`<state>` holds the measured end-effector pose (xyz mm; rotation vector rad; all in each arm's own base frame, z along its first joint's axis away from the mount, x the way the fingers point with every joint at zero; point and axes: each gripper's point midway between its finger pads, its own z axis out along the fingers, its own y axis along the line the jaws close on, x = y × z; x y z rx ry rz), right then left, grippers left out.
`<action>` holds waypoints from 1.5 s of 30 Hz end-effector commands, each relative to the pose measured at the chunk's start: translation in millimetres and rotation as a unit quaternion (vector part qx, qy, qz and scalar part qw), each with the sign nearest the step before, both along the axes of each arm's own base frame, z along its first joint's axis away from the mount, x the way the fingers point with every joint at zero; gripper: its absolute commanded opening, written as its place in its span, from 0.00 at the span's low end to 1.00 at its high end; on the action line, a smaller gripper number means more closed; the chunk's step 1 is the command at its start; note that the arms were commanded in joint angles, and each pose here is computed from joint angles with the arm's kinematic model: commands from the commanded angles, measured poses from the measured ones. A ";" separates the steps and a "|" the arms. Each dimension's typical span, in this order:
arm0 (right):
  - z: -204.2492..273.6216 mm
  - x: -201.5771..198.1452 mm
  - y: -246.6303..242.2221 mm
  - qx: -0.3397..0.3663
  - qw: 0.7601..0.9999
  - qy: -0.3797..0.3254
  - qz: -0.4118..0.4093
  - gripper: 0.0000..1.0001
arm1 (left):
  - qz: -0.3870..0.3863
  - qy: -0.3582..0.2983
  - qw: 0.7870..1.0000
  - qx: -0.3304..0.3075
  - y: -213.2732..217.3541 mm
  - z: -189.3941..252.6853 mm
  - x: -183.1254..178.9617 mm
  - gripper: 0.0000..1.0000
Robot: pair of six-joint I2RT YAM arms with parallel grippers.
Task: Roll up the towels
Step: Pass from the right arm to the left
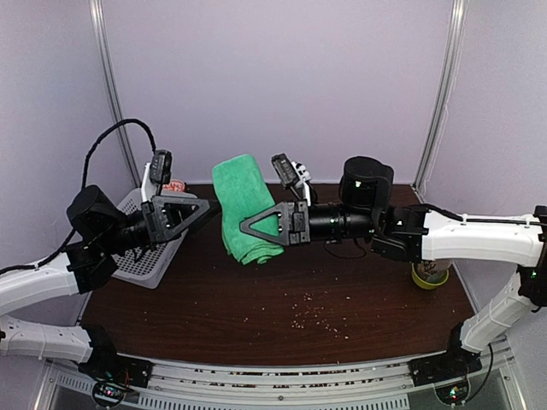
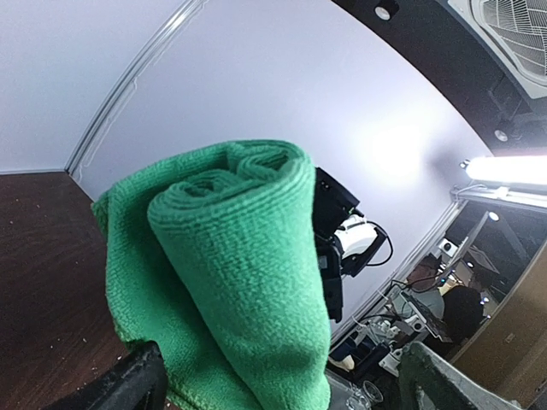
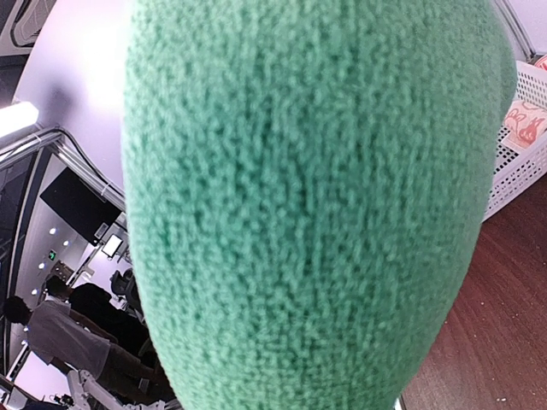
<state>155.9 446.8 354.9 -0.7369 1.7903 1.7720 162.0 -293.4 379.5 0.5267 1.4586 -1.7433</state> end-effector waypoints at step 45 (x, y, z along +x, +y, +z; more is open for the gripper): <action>20.2 -8.5 32.4 -0.034 0.998 -0.053 0.018 0.00 | -0.045 -0.026 0.998 0.023 -9.3 29.4 -12.2 0.41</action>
